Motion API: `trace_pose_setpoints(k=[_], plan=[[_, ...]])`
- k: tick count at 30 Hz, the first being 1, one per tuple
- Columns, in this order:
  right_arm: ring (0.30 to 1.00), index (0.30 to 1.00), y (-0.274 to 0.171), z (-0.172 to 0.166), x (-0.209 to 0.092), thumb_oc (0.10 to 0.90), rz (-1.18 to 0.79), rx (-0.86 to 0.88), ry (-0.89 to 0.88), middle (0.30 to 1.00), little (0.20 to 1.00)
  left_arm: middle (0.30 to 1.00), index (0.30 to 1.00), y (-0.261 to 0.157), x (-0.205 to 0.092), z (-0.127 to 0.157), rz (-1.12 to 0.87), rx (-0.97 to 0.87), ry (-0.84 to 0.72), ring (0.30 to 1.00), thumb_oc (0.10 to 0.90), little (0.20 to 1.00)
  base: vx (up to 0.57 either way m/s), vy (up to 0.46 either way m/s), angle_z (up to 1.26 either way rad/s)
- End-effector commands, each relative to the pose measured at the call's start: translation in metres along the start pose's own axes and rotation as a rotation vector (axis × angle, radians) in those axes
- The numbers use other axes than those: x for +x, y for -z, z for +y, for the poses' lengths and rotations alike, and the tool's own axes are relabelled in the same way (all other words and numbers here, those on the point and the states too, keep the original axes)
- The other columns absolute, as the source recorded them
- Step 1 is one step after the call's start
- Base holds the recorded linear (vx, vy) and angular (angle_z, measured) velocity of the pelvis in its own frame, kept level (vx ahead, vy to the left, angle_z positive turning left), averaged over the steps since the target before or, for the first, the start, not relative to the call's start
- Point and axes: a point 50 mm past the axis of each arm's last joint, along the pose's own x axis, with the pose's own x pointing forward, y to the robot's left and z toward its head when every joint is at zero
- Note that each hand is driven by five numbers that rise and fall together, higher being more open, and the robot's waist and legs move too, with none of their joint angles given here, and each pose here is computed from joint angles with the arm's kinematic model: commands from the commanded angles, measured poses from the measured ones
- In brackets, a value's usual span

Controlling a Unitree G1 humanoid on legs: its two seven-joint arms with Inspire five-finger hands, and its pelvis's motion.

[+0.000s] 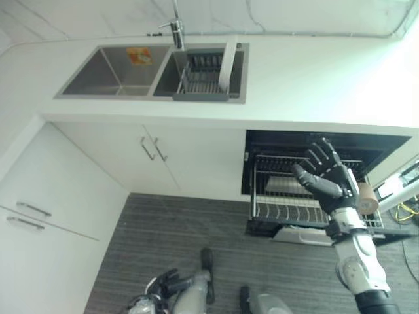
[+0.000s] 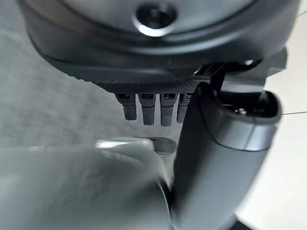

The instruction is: Place the dishes in the dishwasher.

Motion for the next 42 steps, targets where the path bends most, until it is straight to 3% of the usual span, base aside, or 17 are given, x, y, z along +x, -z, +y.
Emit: trace_pose_setpoints(k=[1,6,13,20,32,42], plan=[[0.9,0.9,-0.073,0.022,0.021,0.8,-0.293,-0.046,-0.159,0.9,0.9,0.9,0.9,0.061,-0.02,0.025,0.262,0.07,-0.066,0.9,0.8,0.9,0.62,0.389,-1.58],[0.9,0.9,-0.079,0.018,0.022,0.8,-0.328,-0.021,-0.144,0.9,0.9,0.9,0.9,0.057,-0.017,0.025,0.341,0.164,-0.038,0.9,0.8,0.9,0.48,0.497,-1.43],[0.9,0.9,-0.083,0.024,0.02,0.8,-0.392,-0.006,-0.142,0.9,0.9,0.9,0.9,0.069,-0.021,0.029,0.379,0.185,-0.071,0.9,0.8,0.9,0.08,0.159,-0.13],[0.9,0.9,-0.078,0.055,0.039,0.8,-0.391,0.01,-0.245,0.9,0.9,0.9,0.9,0.069,-0.025,0.04,0.354,0.112,-0.156,0.9,0.8,0.9,-0.09,-0.032,-1.03],[0.9,0.9,-0.086,0.048,0.035,0.8,-0.437,0.012,-0.163,0.9,0.9,0.9,0.9,0.088,-0.033,0.039,0.41,0.185,-0.16,0.9,0.8,0.9,0.0,-0.065,-0.05],[0.9,0.9,-0.098,0.067,0.036,0.8,-0.489,-0.009,-0.251,0.9,0.9,0.9,0.9,0.091,-0.035,0.043,0.421,0.243,-0.182,0.9,0.8,0.9,0.07,-0.029,0.09]])
